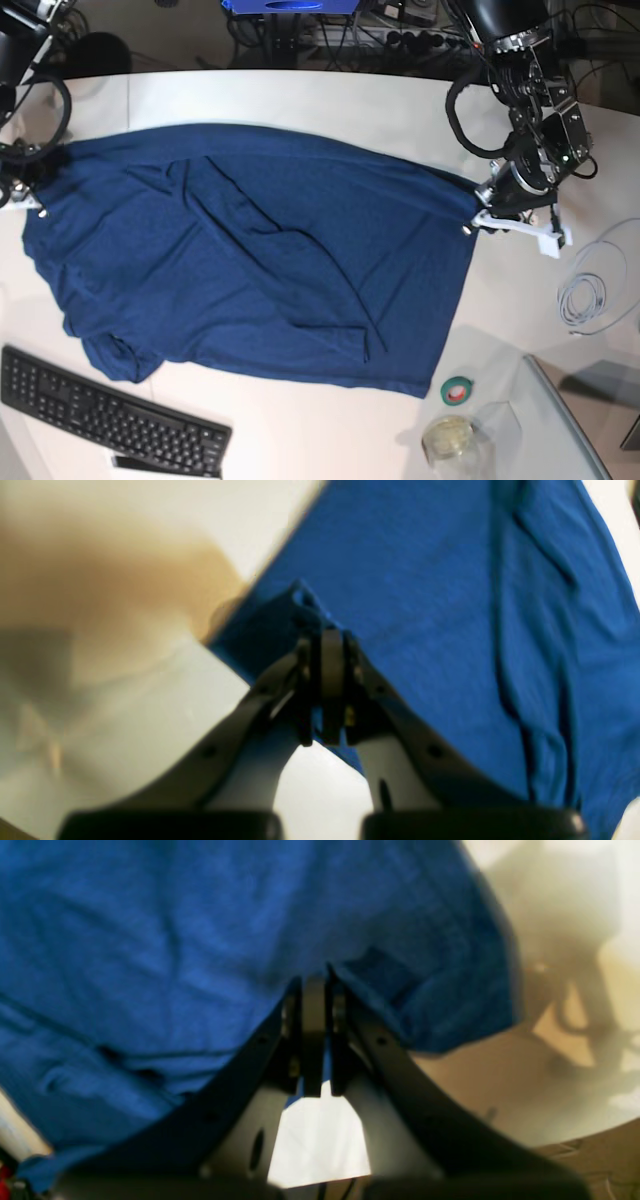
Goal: Layout the t-shirt on the table in an organized manner, then fold the t-shirt properly
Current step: 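Lift both shoulder corners and pull the shirt away from the hem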
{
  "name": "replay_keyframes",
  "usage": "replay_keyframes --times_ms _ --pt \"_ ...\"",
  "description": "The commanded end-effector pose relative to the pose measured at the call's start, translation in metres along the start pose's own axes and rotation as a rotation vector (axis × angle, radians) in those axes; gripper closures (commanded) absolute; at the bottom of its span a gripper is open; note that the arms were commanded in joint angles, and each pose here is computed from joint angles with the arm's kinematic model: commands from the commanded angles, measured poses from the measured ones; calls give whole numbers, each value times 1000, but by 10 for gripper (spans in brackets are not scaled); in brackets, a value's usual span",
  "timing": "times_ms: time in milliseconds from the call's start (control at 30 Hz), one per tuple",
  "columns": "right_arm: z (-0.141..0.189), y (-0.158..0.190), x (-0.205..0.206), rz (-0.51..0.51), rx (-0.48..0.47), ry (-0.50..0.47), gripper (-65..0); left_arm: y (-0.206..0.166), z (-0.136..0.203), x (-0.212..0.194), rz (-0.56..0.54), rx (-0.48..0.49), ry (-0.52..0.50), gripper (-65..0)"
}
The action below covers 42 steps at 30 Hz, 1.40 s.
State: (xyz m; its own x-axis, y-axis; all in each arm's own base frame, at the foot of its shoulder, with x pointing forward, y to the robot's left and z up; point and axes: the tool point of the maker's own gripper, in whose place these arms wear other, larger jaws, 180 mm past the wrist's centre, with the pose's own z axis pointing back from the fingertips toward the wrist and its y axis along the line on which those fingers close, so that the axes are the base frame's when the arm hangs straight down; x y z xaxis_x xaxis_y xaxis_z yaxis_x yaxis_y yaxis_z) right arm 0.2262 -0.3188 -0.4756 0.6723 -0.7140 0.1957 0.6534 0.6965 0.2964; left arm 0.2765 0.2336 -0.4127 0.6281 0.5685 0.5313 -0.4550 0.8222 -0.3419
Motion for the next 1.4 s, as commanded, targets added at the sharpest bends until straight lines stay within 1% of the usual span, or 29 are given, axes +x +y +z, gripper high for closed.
replay_keyframes --times_ms 0,300,467,633,933,1033,1200,1367 --pt "7 2 18 11 0 -45 0 -4 1 14 -2 -15 -38 0" --pt "6 -1 20 5 -3 -56 0 -10 -1 23 4 -26 -54 0" --pt "7 0 21 5 -2 -59 0 -8 -10 18 22 -23 -27 0" --pt "7 3 25 4 5 -65 0 -14 -13 22 27 -35 -31 0" --pt "6 4 30 -6 10 -102 0 -17 -13 33 35 -43 -54 0" --pt "6 4 31 -6 10 -103 0 -19 -13 41 37 -45 -91 0" --pt "6 4 31 -6 10 -103 0 -14 -23 30 55 -35 -60 0" --pt "6 4 31 -8 10 -105 0 -13 -24 29 56 -34 -59 0"
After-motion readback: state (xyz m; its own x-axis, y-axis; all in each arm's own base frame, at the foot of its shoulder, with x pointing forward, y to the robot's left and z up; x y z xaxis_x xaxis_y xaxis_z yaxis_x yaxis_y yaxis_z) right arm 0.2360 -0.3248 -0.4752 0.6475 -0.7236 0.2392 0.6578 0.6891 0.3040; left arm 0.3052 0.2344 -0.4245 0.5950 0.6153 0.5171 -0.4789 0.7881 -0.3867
